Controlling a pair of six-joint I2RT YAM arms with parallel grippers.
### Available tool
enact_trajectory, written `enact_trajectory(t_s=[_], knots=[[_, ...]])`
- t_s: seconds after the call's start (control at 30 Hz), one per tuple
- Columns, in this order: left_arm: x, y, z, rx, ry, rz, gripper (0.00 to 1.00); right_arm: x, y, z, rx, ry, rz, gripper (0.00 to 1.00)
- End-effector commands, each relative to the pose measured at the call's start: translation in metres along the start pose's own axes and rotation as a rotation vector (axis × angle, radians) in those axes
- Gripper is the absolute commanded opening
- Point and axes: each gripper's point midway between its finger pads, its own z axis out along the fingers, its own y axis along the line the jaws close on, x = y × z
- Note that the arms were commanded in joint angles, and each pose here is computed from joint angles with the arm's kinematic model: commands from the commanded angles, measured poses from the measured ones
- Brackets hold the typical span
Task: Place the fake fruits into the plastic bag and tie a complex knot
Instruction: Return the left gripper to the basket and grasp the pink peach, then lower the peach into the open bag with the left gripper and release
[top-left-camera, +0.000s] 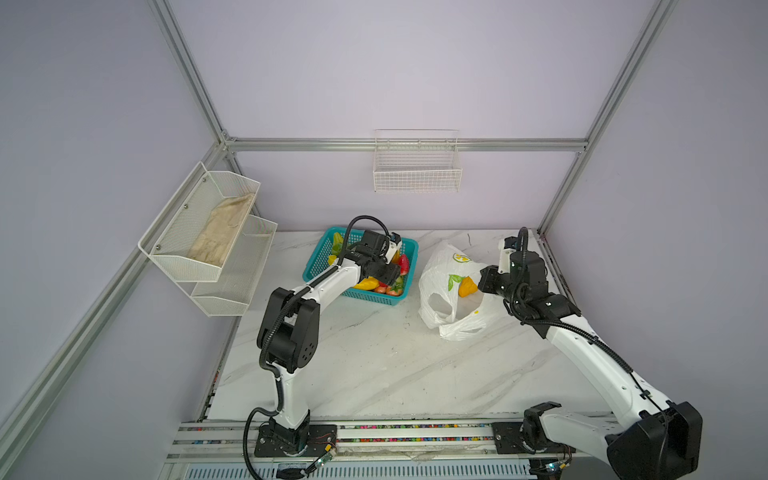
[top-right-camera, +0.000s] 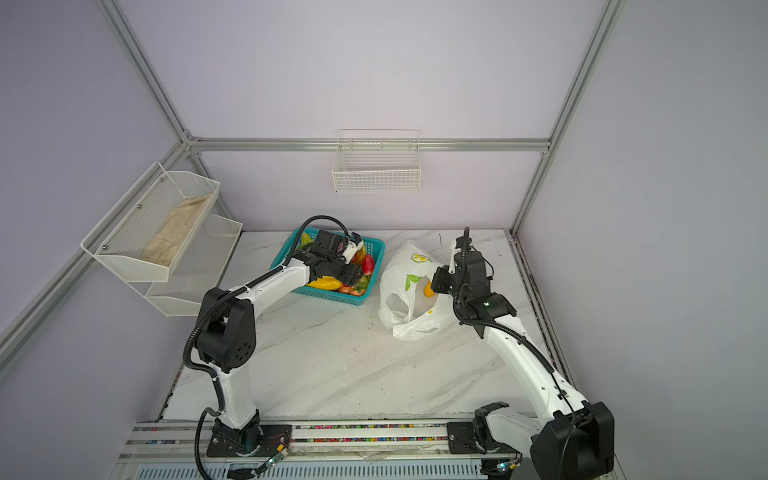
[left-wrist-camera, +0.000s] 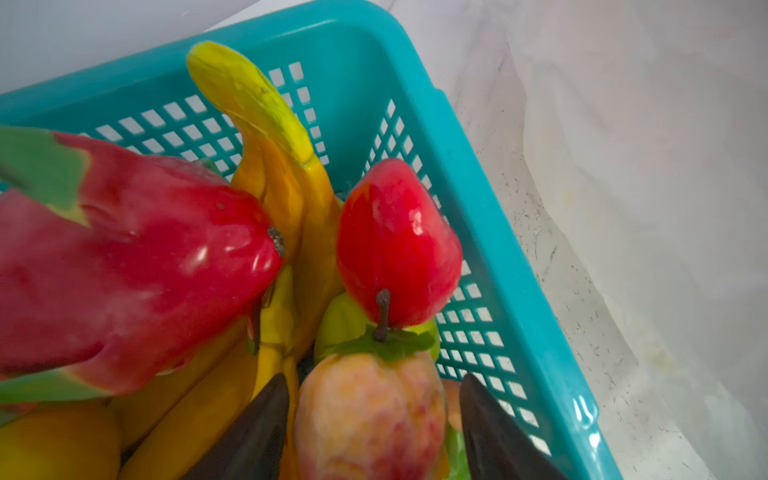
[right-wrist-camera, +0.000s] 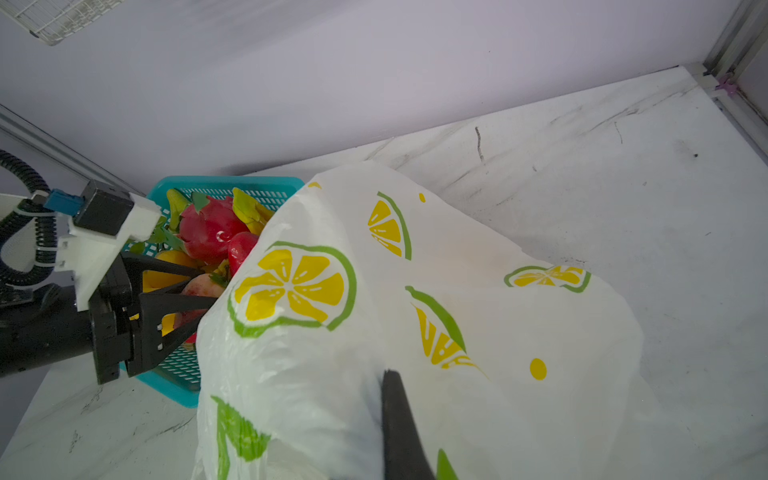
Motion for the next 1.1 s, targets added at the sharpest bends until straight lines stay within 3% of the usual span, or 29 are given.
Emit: enact_trajectory(t_s=[0.0,0.17,0.47,0.73,1.07], knots=[[-0.040,0.002,-0.017,-0.008,-0.083,0.049,0.65,-0.005,0.001,-0.003,-0.001,-0.007,-0.016,0.00],[-0.035,0.003,-0.009,-0.014,-0.056,0.056,0.63,-0.006,0.002,-0.003,-0.005,-0.009,-0.015,0.00],[-0.044,-0.011,-0.023,0.050,-0.089,0.066,0.47,-0.010,0.006,-0.004,-0.023,-0.019,-0.012,0.00],[-0.071,-0.021,-0.073,0.083,-0.215,0.007,0.40,-0.013,0.016,-0.001,-0.088,-0.045,0.040,0.00],[-0.085,-0.055,-0.167,0.217,-0.533,-0.085,0.34,-0.010,0.025,0.011,-0.138,-0.033,0.071,0.00]])
